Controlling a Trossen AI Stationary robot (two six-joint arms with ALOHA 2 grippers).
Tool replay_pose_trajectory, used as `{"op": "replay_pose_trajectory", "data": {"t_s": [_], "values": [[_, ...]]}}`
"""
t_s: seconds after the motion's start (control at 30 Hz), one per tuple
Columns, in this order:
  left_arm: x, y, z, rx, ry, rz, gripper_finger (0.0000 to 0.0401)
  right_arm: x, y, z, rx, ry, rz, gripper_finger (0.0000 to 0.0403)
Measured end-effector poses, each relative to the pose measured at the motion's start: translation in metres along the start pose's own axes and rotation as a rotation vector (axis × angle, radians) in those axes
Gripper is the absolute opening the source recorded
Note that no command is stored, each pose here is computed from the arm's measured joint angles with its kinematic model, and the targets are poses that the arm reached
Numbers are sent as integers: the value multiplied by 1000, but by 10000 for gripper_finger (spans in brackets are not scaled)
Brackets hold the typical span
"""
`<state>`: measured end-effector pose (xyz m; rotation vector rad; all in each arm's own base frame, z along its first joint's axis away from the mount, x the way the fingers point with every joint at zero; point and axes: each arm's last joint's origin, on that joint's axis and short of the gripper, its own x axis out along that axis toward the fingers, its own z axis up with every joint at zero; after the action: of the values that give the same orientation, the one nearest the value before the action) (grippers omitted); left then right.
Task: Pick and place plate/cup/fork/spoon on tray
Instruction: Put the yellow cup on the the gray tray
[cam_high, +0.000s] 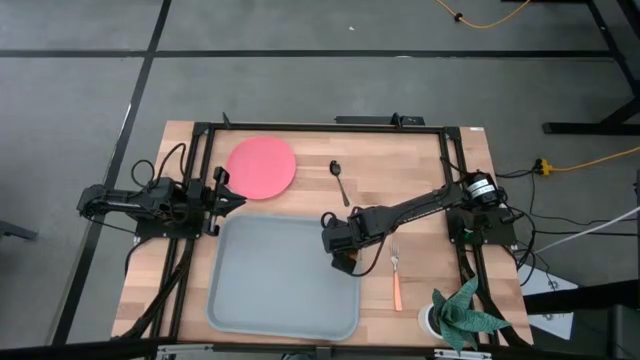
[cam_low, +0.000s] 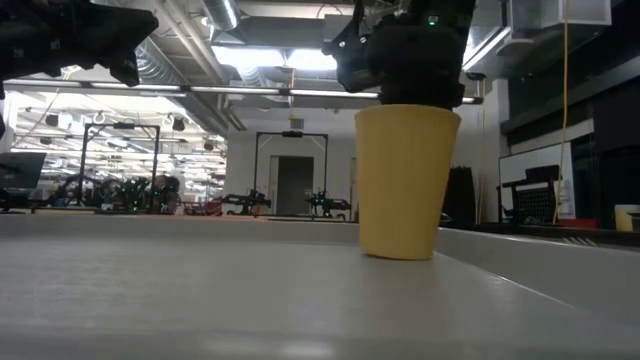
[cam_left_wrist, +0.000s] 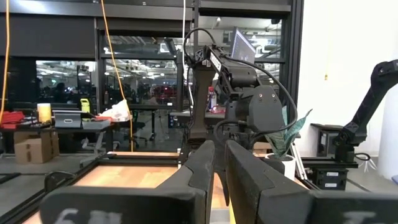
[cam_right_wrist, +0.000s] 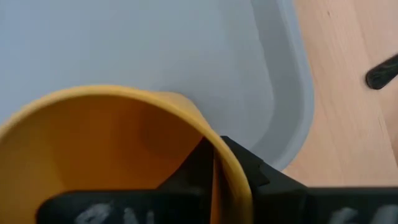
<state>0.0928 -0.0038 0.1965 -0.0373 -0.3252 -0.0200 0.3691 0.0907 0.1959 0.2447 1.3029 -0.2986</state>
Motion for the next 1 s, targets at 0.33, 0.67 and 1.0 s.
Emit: {"op": "replay_pose_trajectory", "data": {"t_s": [0.33, 0.67, 1.0], "values": [[0, 0, 0, 0, 0, 0, 32, -5, 2, 3, -15, -14, 7, 82], [0, 0, 0, 0, 0, 0, 32, -17, 6, 12, -34, -54, 32, 116], [0, 0, 0, 0, 0, 0, 32, -17, 4, 10, -23, -26, 14, 121]]}}
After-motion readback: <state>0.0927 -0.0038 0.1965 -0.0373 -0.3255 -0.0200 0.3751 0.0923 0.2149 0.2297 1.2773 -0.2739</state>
